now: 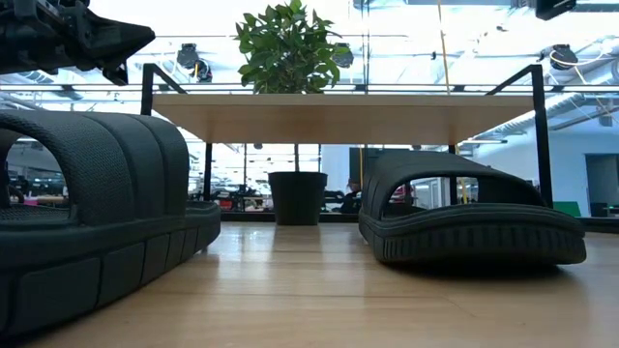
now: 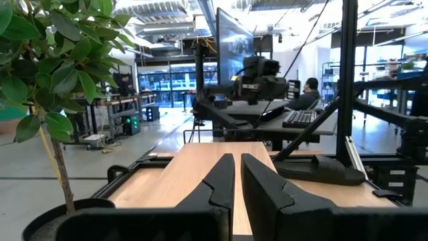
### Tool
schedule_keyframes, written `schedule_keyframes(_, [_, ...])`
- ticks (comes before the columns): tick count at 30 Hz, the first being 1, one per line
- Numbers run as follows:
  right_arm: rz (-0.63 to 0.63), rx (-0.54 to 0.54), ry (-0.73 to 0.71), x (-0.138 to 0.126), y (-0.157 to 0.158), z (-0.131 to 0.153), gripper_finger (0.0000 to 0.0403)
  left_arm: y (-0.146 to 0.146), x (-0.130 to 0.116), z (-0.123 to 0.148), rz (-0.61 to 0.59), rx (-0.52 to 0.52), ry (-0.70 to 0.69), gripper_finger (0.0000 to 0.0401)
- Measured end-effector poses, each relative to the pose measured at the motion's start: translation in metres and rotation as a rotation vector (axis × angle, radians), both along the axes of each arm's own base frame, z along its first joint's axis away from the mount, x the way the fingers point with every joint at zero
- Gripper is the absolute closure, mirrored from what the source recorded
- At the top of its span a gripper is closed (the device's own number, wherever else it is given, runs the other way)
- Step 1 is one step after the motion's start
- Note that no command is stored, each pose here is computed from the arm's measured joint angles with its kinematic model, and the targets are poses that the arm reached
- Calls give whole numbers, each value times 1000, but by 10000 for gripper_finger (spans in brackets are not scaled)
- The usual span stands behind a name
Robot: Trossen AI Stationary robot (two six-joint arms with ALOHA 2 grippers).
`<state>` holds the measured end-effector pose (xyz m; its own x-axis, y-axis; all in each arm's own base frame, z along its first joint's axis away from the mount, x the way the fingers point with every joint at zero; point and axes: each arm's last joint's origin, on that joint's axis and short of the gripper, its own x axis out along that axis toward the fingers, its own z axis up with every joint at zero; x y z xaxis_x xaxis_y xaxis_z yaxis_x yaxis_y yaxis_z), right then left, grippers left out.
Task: Pick and place slides into the shelf
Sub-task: Put the black slides under the shelf
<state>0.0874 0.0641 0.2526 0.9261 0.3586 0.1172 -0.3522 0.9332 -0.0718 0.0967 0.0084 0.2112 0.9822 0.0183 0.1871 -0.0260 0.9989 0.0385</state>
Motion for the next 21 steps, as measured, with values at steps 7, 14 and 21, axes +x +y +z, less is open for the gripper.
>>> schedule_keyframes(7, [315,130,19,-16,-3,-20,403,0,0,0,0,0,0,370])
schedule_keyframes(14, [248,175,74,-9,0,-48,403,0,0,0,0,0,-1,370])
schedule_keyframes(21, [214,129,-42,-7,1,-61,403,0,0,0,0,0,0,370])
